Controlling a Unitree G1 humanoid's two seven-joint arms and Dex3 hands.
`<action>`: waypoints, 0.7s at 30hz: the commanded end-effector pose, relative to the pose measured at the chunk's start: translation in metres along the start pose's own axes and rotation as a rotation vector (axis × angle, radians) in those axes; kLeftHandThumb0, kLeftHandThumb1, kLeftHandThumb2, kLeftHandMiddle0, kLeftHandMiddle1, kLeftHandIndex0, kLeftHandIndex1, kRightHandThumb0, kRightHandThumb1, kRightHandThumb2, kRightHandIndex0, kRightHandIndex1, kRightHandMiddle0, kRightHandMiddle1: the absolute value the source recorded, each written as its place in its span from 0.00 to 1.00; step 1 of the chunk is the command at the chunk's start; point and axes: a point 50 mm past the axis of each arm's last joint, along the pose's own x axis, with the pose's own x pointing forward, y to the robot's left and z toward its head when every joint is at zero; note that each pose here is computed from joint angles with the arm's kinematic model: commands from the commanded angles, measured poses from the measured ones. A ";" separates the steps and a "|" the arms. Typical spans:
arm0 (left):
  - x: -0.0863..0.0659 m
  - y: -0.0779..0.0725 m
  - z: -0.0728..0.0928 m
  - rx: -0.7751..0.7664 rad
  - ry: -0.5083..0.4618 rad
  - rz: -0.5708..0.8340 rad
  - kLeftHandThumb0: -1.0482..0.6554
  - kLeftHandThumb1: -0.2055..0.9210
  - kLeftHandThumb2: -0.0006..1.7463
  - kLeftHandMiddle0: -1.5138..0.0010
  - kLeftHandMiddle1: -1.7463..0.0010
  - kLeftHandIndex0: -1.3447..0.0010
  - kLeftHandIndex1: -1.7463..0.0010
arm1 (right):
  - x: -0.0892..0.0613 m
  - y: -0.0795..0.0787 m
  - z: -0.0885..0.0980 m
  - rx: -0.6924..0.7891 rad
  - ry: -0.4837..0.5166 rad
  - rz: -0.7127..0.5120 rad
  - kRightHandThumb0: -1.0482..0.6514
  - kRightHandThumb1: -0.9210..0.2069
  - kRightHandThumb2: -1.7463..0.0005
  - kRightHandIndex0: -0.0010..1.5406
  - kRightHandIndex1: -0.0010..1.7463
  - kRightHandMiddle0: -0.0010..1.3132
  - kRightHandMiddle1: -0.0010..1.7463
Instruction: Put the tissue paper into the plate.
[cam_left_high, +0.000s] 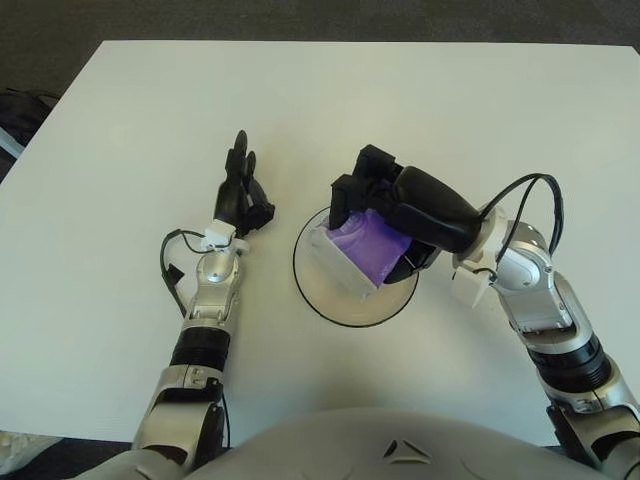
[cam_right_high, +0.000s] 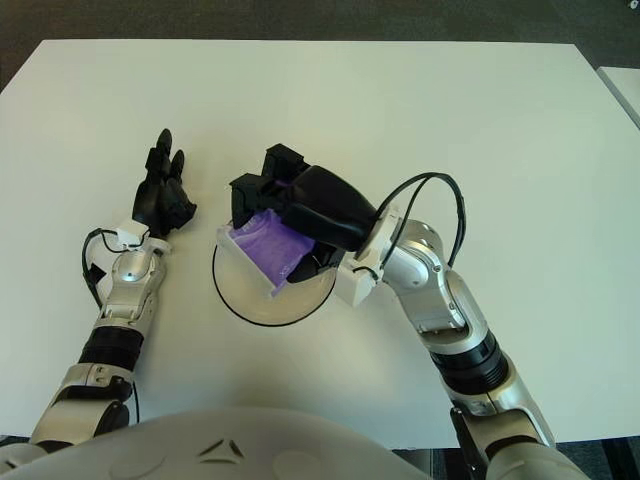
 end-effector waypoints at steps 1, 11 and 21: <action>-0.027 -0.003 -0.041 -0.019 0.214 0.008 0.09 1.00 0.63 0.87 0.99 1.00 0.89 | 0.001 -0.001 0.003 -0.018 -0.021 -0.010 0.62 0.71 0.11 0.49 1.00 0.40 1.00; -0.027 -0.004 -0.039 -0.013 0.214 0.015 0.09 1.00 0.64 0.86 0.99 1.00 0.89 | 0.004 0.001 0.002 -0.027 -0.040 -0.017 0.62 0.71 0.11 0.49 1.00 0.40 1.00; -0.027 -0.003 -0.040 -0.005 0.184 0.009 0.08 1.00 0.64 0.89 1.00 1.00 0.93 | 0.007 0.001 -0.001 -0.090 -0.042 0.086 0.20 0.13 0.48 0.14 0.51 0.09 0.58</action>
